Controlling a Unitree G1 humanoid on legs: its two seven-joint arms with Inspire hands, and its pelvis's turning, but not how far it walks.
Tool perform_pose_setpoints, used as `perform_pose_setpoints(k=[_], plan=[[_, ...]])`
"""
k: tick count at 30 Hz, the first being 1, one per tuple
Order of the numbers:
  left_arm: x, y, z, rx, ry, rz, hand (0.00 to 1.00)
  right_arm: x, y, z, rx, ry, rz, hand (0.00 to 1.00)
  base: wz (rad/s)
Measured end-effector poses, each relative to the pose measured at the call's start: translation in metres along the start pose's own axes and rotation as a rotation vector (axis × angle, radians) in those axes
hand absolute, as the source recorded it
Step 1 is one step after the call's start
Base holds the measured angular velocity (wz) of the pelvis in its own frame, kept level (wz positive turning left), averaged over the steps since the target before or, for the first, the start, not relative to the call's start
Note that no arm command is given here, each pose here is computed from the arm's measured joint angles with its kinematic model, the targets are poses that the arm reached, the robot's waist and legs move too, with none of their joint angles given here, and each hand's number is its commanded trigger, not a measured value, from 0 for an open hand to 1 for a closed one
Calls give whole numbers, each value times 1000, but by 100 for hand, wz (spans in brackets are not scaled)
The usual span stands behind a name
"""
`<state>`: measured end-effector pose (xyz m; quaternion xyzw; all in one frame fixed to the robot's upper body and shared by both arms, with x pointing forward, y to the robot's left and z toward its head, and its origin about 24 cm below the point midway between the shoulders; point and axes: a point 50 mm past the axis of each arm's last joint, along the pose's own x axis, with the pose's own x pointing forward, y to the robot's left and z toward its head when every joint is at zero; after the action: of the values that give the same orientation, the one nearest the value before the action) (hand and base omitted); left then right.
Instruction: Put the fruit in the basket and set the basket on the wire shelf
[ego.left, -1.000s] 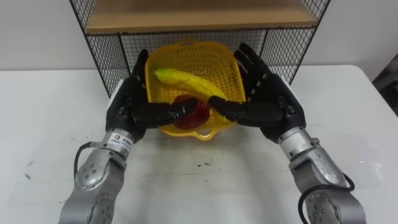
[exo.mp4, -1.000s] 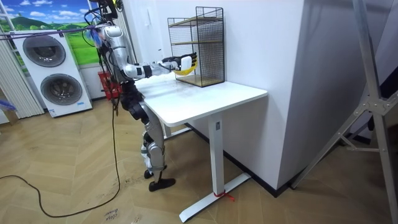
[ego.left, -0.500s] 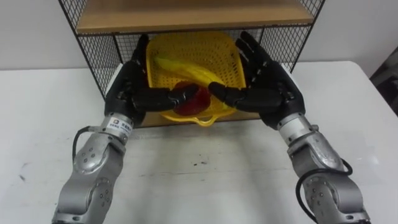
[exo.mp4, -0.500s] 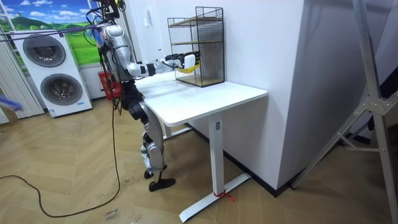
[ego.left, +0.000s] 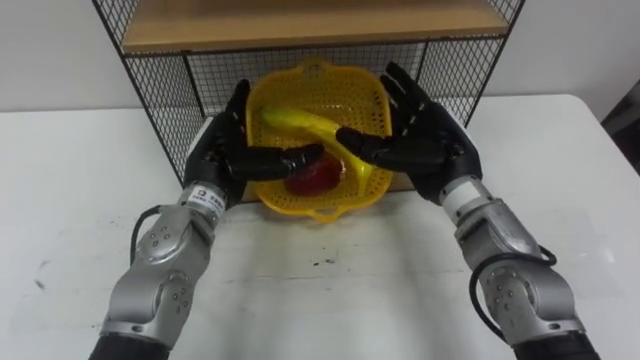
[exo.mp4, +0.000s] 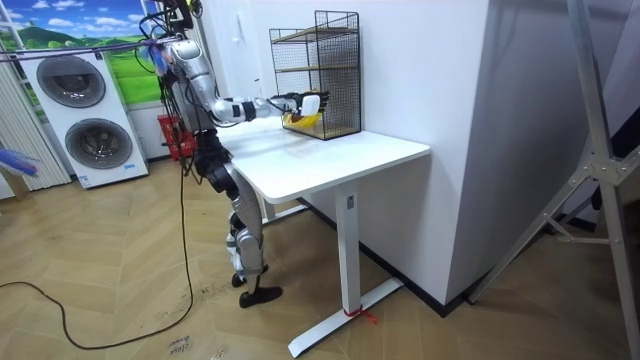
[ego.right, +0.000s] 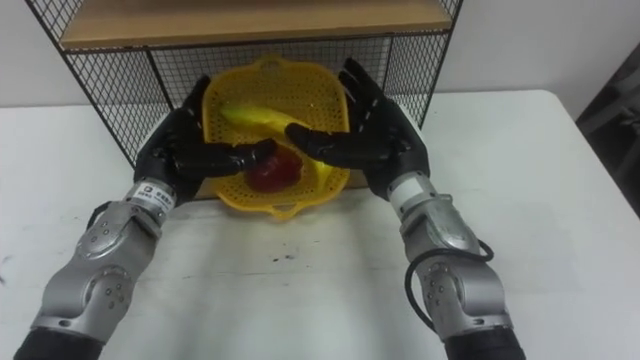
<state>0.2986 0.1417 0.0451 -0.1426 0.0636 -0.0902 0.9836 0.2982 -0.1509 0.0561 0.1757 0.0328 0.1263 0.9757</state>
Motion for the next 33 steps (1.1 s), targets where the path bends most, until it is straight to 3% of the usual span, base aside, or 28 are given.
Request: perform_pose_setpoints(k=[6, 19, 33], plan=[[9, -4, 10, 9, -8, 6, 0, 8, 0, 1, 7, 18, -37, 0, 5], [22, 7, -9, -1, 155, 143, 0, 25, -2, -8, 25, 125, -67, 0, 1], [23, 5, -15, -13, 192, 166, 0, 26, -5, -13, 41, 165, -100, 0, 0]])
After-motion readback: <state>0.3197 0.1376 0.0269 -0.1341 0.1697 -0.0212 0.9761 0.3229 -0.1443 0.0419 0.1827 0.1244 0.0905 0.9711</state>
